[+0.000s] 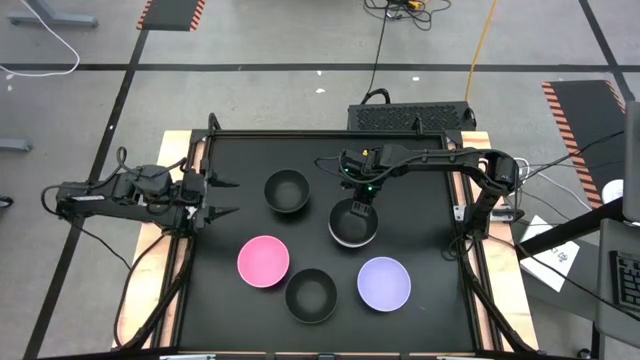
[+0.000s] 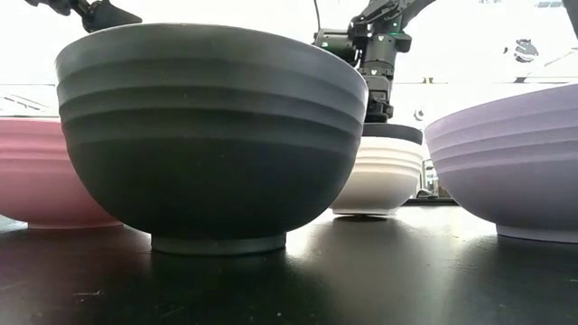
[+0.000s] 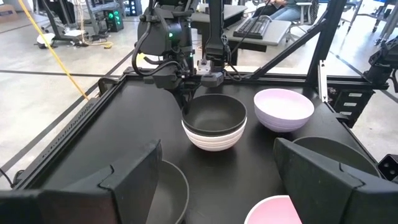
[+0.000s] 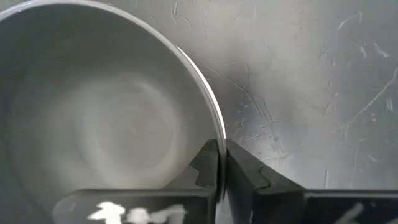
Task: Nest bowls inside each other
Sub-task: Stack the middle black bowl on top of the white bowl, then stack the top black bowl on top of the black bowl
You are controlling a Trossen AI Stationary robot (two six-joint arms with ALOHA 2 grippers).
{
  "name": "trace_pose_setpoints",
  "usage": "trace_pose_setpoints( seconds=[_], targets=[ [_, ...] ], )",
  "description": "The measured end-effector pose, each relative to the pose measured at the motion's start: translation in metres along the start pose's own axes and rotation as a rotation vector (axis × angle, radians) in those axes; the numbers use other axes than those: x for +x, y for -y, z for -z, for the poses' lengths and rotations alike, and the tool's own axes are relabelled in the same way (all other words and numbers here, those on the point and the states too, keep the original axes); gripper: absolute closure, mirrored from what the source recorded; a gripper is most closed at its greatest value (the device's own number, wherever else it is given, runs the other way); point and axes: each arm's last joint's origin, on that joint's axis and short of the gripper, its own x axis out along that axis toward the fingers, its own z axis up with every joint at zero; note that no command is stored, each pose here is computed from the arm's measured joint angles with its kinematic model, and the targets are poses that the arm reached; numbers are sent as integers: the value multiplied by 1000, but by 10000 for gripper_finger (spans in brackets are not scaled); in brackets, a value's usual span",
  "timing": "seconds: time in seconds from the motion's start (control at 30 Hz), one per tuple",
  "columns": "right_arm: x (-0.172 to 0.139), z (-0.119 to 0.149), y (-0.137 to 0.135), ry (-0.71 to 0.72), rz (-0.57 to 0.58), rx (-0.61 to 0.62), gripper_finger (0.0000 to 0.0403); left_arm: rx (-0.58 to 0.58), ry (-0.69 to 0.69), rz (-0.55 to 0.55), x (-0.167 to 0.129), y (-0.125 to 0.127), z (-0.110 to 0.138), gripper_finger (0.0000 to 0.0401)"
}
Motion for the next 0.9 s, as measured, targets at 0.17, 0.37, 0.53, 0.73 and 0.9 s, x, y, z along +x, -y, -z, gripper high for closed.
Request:
trace_pose_setpoints(
  seconds=[0.17,0.37,0.53,0.73,0.9],
  targets=[
    [1,0,0,-4,5,3,368,0,-3,0,0,0,0,89],
    [1,-1,0,8,1,2,318,0,-3,-1,0,0,0,89],
    [1,-2,0,24,-3,2,281,-1,-3,-1,0,0,0,89],
    [-2,-4,-1,46,-13,-2,254,-1,-3,-1,0,0,0,89],
    [-15,-2,-4,92,-41,-11,244,-1,-4,-1,0,0,0,89]
  ],
)
